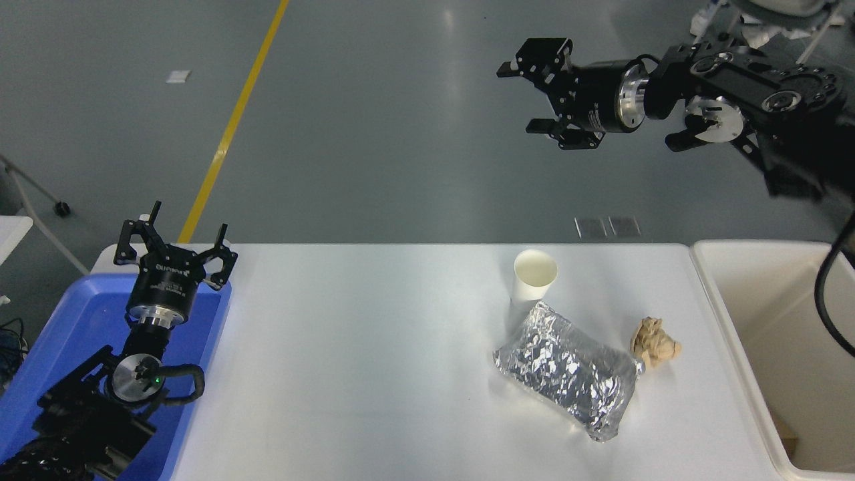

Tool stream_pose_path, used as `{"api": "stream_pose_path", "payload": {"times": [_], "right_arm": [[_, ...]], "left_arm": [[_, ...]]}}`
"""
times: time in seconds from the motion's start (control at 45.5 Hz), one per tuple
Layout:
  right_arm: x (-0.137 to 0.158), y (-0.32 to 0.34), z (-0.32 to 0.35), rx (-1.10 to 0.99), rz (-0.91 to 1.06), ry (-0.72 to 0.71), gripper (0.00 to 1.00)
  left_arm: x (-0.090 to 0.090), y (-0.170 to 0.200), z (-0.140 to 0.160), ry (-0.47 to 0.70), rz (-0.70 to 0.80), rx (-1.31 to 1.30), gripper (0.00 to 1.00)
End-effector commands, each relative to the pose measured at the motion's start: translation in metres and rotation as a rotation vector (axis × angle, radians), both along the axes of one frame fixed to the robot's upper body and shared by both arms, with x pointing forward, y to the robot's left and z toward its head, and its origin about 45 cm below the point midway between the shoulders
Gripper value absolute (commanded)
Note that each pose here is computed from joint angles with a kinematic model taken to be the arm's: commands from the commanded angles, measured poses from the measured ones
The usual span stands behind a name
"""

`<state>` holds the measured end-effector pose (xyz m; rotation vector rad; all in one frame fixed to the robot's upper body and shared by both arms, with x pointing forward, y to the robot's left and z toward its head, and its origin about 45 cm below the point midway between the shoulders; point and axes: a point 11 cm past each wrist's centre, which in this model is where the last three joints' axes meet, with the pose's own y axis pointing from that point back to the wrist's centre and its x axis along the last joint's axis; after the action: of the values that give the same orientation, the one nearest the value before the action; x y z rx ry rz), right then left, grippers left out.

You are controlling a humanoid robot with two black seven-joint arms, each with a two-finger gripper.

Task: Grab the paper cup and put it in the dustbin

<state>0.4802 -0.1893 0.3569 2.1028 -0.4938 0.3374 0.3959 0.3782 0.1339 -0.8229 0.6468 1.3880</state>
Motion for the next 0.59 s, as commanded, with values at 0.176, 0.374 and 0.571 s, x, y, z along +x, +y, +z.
{"api": "stream_pose_path", "payload": {"times": [0.176, 0.374, 0.571], "right_arm": [[-0.118, -0.046, 0.016, -0.513, 0.193, 0.304, 1.0], [-0.152, -0.065, 0.008, -0.608, 0.215, 0.398, 1.0], [-0.157, -0.074, 0.012, -0.666, 0.229, 0.398, 1.0]], "left_arm": [[0.0, 0.0, 0.0, 0.0, 0.001, 0.001, 1.0], [-0.001, 0.0, -0.001, 0.003, 0.002, -0.001, 1.0], [-0.001, 0.0, -0.001, 0.003, 0.002, -0.001, 1.0]]}}
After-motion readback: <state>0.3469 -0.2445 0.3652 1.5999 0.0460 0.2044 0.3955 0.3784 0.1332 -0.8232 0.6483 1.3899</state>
